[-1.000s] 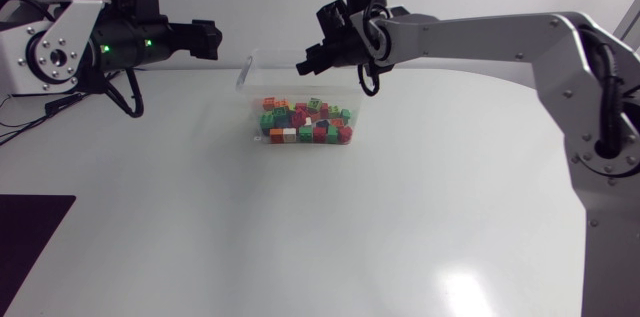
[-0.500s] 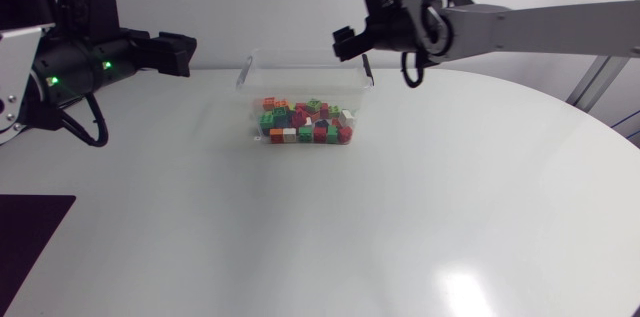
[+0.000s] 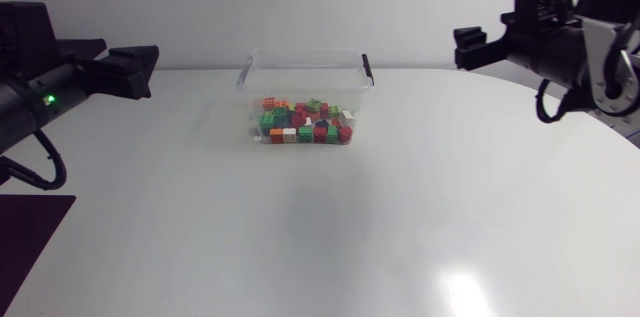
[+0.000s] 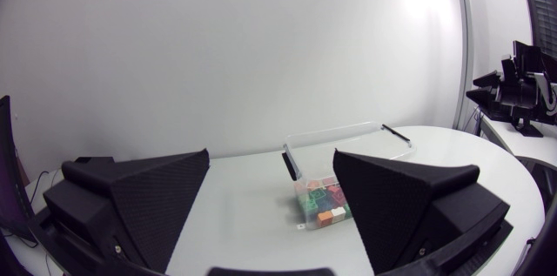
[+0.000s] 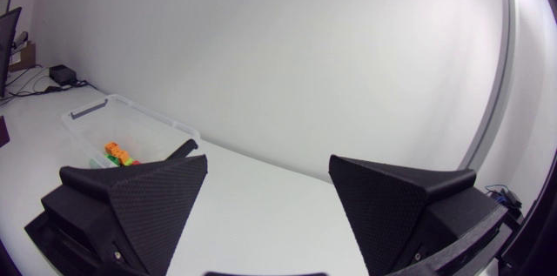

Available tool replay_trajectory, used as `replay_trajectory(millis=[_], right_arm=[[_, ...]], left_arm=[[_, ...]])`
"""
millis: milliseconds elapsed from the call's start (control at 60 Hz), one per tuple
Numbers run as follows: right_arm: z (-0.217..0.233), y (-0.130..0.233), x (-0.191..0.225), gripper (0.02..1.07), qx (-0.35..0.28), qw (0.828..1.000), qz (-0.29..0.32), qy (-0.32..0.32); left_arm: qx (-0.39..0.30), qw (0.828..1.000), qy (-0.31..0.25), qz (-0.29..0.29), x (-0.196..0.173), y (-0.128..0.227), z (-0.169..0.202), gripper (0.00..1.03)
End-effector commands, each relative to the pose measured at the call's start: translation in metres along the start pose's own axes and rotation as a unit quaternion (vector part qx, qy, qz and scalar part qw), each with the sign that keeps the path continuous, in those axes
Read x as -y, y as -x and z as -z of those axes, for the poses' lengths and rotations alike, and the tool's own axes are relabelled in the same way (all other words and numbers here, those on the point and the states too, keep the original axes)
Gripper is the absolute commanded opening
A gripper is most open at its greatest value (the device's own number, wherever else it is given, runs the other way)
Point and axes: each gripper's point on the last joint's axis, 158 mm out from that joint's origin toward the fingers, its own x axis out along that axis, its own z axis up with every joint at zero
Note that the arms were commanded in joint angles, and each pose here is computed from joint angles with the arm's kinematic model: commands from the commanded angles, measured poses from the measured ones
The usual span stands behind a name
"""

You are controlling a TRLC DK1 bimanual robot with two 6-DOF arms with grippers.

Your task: Place the duplo bricks in the container

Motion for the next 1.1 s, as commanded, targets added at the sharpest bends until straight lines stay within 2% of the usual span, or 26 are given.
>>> replay_trajectory(millis=[0,200,450,767,1083], right_arm=[[0.004,0.022,0.019,1.03,0.008,1.000,0.028,0.008],[0.020,0.068,0.044,1.03,0.020,0.997,0.071,0.011],[0.038,0.116,0.046,1.03,0.033,0.995,0.096,0.008],[0.061,0.157,0.035,1.03,0.041,0.994,0.106,0.003],[0.092,0.173,0.015,1.02,0.043,0.994,0.091,-0.042]], left_arm=[[0.002,1.000,-0.008,-0.006,-0.004,0.011,0.007,0.99],[0.022,1.000,-0.010,-0.020,-0.010,0.037,0.009,0.99],[0.046,0.998,-0.011,-0.034,-0.014,0.067,0.015,0.99],[0.054,0.997,-0.005,-0.052,-0.019,0.089,0.039,0.98],[0.046,0.997,0.012,-0.058,-0.018,0.096,0.076,0.97]])
